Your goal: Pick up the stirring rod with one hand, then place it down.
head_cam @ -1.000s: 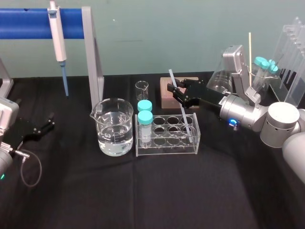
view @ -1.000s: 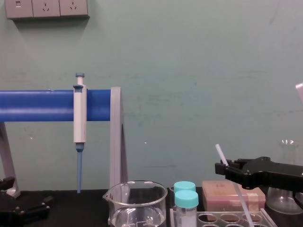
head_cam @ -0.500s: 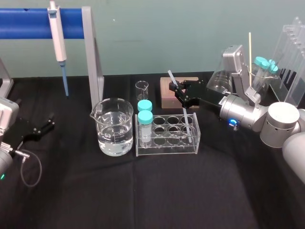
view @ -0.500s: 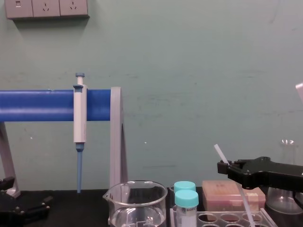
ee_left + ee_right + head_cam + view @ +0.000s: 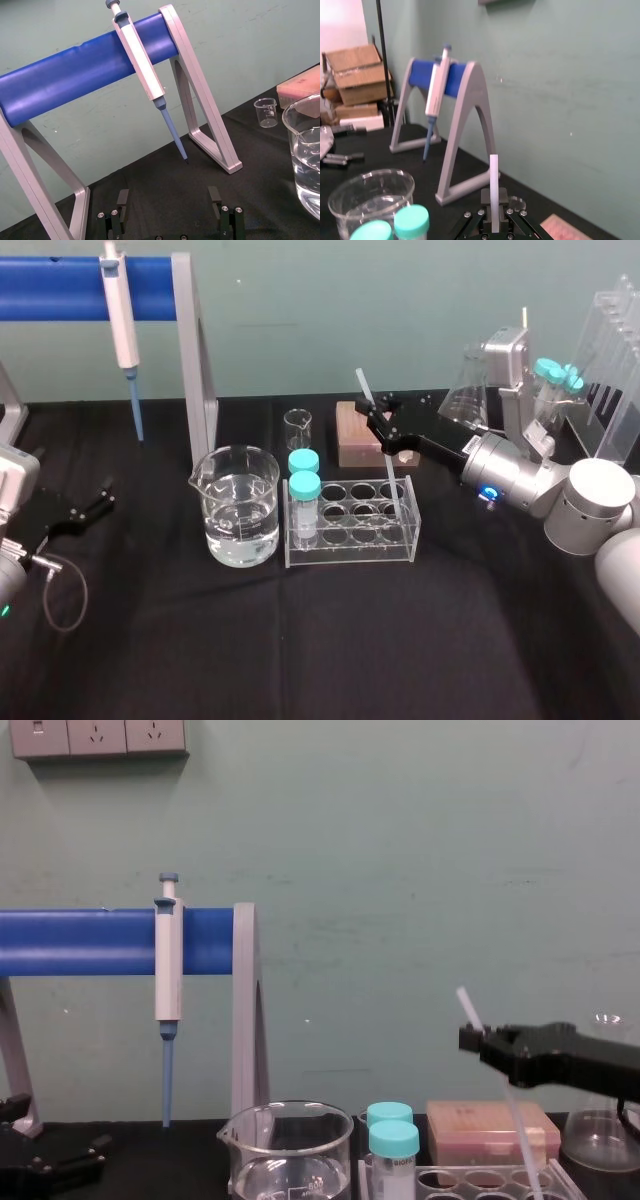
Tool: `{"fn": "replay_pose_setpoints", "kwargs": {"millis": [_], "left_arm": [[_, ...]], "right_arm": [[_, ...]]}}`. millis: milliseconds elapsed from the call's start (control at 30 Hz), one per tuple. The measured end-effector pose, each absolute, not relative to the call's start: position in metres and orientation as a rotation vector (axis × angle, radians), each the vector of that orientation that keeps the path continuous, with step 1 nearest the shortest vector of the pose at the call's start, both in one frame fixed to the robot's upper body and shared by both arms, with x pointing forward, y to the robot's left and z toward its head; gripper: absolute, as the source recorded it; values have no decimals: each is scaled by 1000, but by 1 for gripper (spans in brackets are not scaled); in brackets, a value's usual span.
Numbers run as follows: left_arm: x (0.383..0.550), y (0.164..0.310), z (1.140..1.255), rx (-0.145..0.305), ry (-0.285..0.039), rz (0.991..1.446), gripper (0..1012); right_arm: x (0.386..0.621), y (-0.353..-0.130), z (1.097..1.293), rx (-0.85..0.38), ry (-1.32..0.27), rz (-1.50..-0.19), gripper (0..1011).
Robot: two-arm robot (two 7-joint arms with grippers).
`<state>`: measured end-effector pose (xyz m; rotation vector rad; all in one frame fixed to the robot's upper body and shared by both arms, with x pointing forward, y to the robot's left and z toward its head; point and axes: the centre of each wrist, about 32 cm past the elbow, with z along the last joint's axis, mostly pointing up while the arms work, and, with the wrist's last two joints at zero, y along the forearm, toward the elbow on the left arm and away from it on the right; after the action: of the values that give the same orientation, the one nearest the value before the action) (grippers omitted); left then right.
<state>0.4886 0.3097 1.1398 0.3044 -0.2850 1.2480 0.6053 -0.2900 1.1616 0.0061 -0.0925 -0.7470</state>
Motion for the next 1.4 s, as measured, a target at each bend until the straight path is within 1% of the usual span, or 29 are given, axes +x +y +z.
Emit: {"fn": "replay_pose_setpoints", "kwargs": {"millis": [133,300,533,700,767,967,1133,1267,1400], "left_arm": [[489,310,1140,304,-285,1248,1000],[489,310,1140,304,-285,1248,1000],[489,310,1140,304,-285,1248,1000],[489,310,1140,304,-285,1248,1000],[489,310,1140,304,-285,1248,1000],[489,310,1140,304,-285,1248,1000],[489,310,1140,304,-285,1248,1000],[489,310,1140,304,-285,1248,1000],[489,310,1140,304,-285,1248,1000]], "right_arm": [[600,-288,1167,48,-104,-750,78],[591,-286,1182,124,-125,-758,78],[584,-284,1199,193,-152,-773,78],[580,-283,1207,223,-186,-792,78],[578,-283,1210,229,-227,-807,78],[573,-281,1206,221,-329,-845,78],[567,-282,1199,207,-411,-870,78],[566,-284,1187,215,-443,-883,78],[566,-285,1174,236,-430,-903,78]]}}
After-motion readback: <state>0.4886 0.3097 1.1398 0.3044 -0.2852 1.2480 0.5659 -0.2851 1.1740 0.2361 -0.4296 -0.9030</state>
